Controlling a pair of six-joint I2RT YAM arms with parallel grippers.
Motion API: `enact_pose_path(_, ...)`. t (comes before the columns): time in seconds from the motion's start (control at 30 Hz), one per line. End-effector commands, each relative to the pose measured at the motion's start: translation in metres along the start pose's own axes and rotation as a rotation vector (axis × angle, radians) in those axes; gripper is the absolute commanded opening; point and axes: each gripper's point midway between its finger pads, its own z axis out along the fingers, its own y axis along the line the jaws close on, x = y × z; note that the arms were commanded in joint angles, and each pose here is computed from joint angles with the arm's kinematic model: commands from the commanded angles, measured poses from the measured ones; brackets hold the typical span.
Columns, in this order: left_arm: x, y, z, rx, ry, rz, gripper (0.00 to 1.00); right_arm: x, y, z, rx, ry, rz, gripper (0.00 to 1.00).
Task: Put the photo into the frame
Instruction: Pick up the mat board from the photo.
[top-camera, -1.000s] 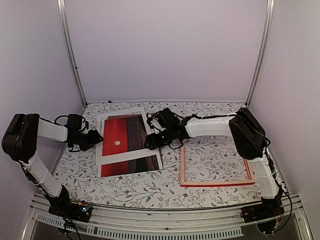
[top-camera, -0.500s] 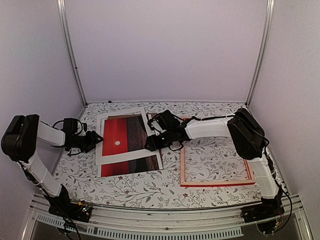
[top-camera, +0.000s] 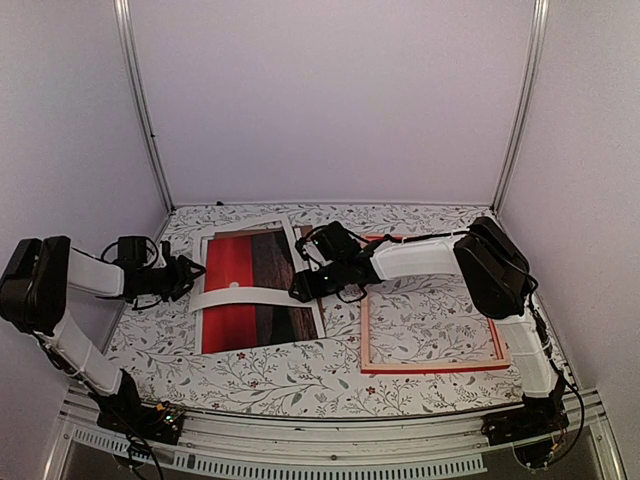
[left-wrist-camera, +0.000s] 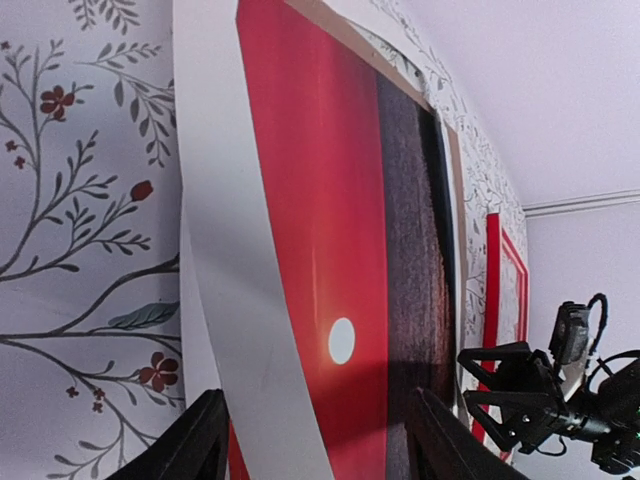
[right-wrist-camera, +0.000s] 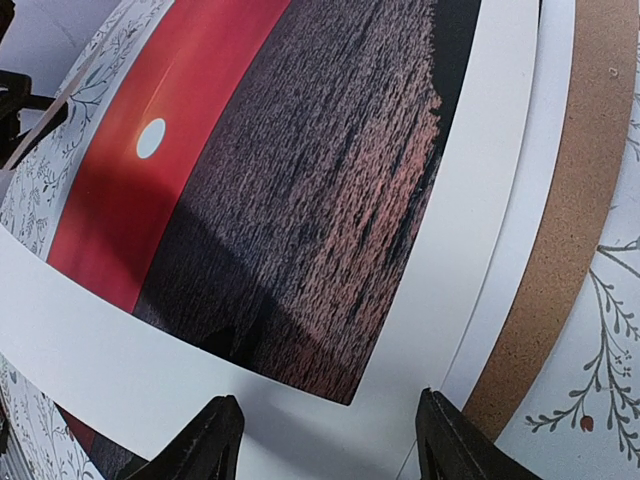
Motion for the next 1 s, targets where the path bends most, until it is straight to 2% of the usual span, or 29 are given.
enact_pose_path(0.0, -0.009, -0.022, -0.01, 0.1, -0.033, 0.023, 0.63, 0.034, -0.008, 0.013, 0.016, 0.088, 0.017, 0.63)
enact_pose_path(0.4, -0.013, -0.036, -0.016, 0.205, -0.046, -0.013, 0.71, 0.037, -0.011, 0.014, 0.028, 0.095, 0.014, 0.62)
enact_pose_path(0.53, -0.015, -0.037, -0.017, 0.214, -0.05, -0.017, 0.7, 0.037, -0.012, 0.013, 0.03, 0.095, 0.011, 0.62)
enact_pose_path(0.67, -0.015, -0.036, -0.017, 0.203, -0.043, -0.026, 0.63, 0.038, -0.012, 0.014, 0.031, 0.098, 0.01, 0.62)
enact_pose_path(0.77, -0.016, -0.031, -0.016, 0.167, -0.043, -0.021, 0.54, 0.038, -0.012, 0.014, 0.031, 0.099, 0.009, 0.62)
enact_pose_path(0.97, -0.018, -0.025, -0.017, 0.116, -0.049, -0.001, 0.27, 0.033, -0.01, 0.008, 0.033, 0.089, 0.0, 0.63)
